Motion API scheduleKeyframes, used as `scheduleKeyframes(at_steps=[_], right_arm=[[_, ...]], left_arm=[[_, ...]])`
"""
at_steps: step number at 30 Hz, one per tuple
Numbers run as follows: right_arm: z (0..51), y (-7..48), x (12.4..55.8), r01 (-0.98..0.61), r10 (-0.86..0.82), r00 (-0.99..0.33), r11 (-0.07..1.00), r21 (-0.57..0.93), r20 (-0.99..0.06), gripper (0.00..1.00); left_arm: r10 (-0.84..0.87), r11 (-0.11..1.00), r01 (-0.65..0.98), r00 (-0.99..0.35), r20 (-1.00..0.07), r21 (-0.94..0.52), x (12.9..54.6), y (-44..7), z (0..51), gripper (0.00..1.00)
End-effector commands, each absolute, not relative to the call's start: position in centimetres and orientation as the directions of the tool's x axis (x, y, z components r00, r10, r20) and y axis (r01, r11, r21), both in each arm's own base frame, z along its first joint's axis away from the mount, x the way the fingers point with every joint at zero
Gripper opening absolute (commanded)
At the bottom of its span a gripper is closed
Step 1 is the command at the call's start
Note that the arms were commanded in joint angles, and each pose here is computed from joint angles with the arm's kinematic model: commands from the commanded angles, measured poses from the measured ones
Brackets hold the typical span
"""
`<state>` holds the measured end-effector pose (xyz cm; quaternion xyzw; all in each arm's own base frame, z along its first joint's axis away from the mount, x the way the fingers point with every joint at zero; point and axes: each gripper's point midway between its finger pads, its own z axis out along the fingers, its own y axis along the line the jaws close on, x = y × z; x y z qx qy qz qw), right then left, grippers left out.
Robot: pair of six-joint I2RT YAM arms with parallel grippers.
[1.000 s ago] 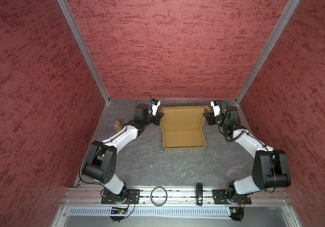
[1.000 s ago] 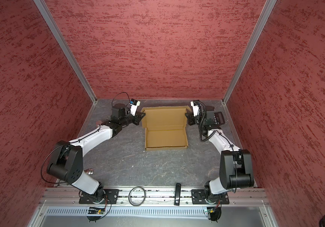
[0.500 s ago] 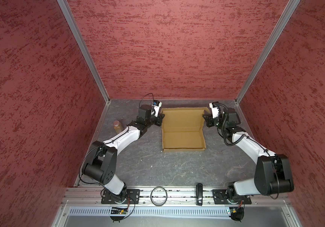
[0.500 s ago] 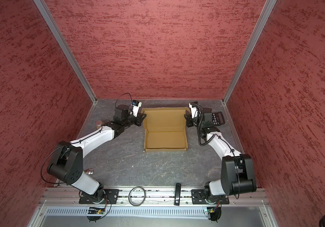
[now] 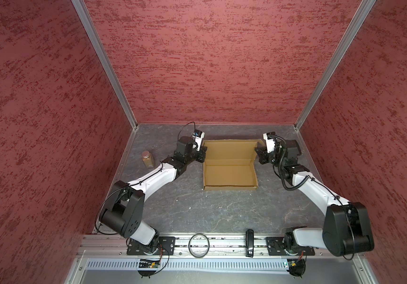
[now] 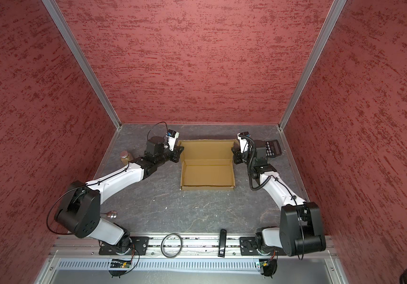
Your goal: Fold the paper box
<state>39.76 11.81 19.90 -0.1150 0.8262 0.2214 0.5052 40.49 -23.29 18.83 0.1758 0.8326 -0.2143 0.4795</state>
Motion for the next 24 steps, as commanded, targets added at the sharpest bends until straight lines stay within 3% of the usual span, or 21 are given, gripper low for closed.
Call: scheduleKeyframes(at_steps=[1,24], right_arm=[[20.7,13.7,38.7,-0.469,0.041,-0.447,0.84,0.273,-0.893,0.12],[19.8,14.4,35.8,-0.464,0.055,-0.458,0.837,0.291,-0.887,0.13]], left_arm=[[0.095,0.824,0.526,-0.497,-0.862,-0.212,38.9,-24.6,18.1,0.15],[0.045,0.862,0.453,-0.516,-0.855,-0.229,36.9,-24.9,16.9,0.15]])
